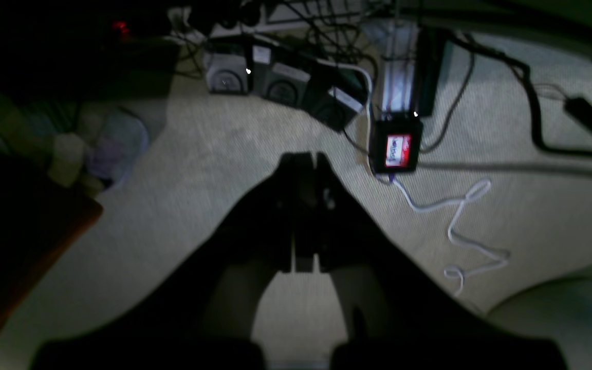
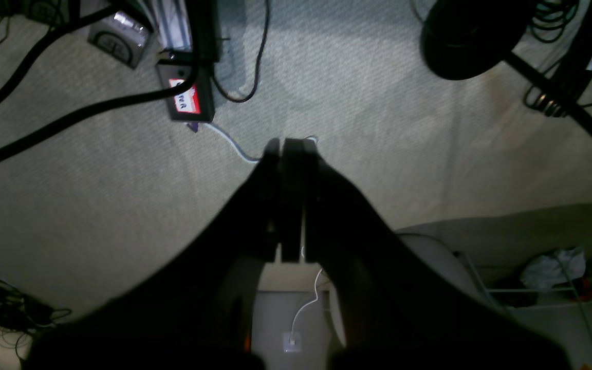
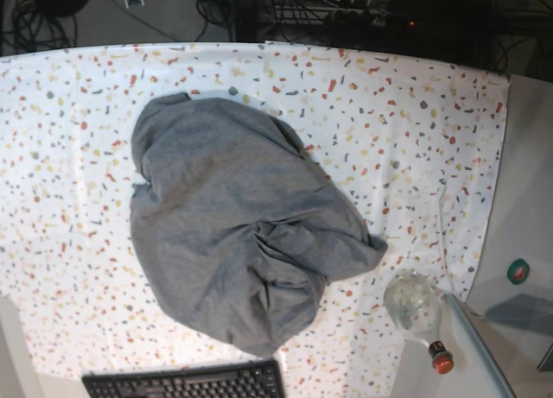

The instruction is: Layout the t-shirt on the table in an organized manner, then fold the t-shirt properly

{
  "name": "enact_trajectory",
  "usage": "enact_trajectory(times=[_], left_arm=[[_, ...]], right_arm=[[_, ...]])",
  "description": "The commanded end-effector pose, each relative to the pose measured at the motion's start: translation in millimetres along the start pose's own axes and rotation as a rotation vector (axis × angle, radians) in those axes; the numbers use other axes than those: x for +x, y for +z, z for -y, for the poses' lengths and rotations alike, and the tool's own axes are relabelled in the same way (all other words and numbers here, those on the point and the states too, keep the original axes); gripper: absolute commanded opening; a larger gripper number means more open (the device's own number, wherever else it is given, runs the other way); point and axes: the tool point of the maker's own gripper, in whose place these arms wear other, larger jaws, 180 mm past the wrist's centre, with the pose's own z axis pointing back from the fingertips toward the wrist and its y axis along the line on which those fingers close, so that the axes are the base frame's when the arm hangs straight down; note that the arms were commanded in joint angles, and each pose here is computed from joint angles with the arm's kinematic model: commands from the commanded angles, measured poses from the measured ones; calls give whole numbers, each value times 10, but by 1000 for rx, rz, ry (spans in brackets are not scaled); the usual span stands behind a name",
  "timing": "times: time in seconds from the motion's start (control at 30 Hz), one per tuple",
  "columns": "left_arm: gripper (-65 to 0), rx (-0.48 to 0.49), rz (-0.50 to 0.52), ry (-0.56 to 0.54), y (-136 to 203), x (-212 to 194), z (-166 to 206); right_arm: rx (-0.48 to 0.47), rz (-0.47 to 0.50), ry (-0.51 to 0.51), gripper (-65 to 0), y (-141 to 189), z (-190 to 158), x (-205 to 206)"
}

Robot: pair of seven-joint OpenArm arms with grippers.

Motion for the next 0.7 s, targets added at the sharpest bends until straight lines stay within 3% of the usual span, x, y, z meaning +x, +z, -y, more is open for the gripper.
enact_trajectory(times=[0.0, 0.67], left_arm=[[-650, 10, -12, -4, 13, -59, -46], [-650, 1, -75, -11, 51, -300, 4]], right_arm=[[-11, -12, 1, -650, 7, 48, -80], [-5, -43, 2, -650, 27, 22, -281]])
